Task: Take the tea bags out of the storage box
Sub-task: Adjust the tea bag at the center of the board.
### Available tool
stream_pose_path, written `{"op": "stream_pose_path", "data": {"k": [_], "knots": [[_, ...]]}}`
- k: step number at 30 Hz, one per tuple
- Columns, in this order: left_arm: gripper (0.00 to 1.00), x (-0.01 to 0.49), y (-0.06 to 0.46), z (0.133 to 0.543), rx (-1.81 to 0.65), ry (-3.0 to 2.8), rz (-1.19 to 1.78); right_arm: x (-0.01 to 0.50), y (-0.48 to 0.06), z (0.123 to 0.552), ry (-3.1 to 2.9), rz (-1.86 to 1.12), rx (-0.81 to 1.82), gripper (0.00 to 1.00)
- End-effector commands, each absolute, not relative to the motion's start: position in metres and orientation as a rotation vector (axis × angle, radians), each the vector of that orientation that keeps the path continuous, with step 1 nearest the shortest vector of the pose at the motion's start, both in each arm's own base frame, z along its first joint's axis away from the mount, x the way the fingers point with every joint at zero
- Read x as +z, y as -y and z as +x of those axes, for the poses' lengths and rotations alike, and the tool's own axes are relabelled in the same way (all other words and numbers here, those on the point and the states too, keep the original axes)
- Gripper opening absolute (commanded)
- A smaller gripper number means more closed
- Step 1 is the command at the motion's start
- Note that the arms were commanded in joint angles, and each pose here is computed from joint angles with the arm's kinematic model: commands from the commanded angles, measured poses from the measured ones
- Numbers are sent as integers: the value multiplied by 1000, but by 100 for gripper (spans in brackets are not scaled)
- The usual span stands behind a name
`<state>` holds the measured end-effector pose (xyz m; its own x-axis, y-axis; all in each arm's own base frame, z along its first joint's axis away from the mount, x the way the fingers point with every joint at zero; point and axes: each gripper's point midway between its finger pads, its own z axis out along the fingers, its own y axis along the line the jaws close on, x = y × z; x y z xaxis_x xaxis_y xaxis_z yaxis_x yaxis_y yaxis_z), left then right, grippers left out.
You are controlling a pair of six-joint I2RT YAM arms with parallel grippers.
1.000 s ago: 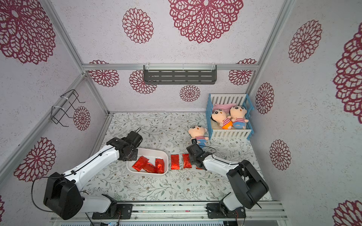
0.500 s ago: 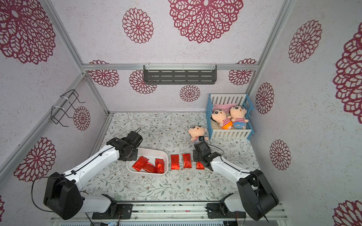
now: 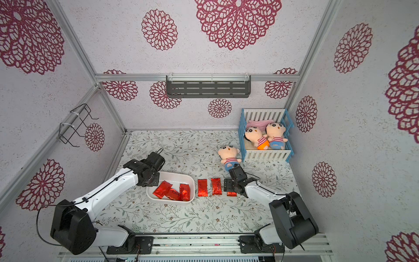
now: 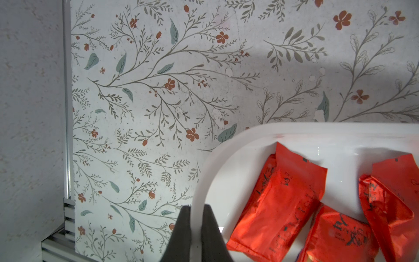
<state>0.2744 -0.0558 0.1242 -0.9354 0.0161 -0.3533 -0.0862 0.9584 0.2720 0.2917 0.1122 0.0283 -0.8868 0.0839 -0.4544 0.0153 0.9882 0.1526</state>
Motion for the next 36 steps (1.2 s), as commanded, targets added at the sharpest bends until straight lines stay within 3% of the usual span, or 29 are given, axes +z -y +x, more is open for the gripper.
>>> {"op": "stream_pose_path", "data": {"k": [1, 10, 24, 30, 33, 36], "knots": [[0, 125, 48, 273, 466, -2755, -50, 27, -116, 295, -2648, 80, 218, 78], [0, 127, 48, 274, 465, -2751, -50, 22, -117, 299, -2670, 50, 154, 64], [0, 124, 49, 273, 468, -2762, -47, 33, -120, 315, -2646, 33, 112, 64], [0, 125, 48, 273, 469, -2759, -49, 77, -116, 322, -2556, 41, 101, 75], [0, 125, 49, 274, 464, -2756, -51, 114, -122, 323, -2470, 1, 168, 72], [0, 126, 48, 274, 464, -2753, -51, 159, -161, 320, -2317, -137, 461, 66]]}}
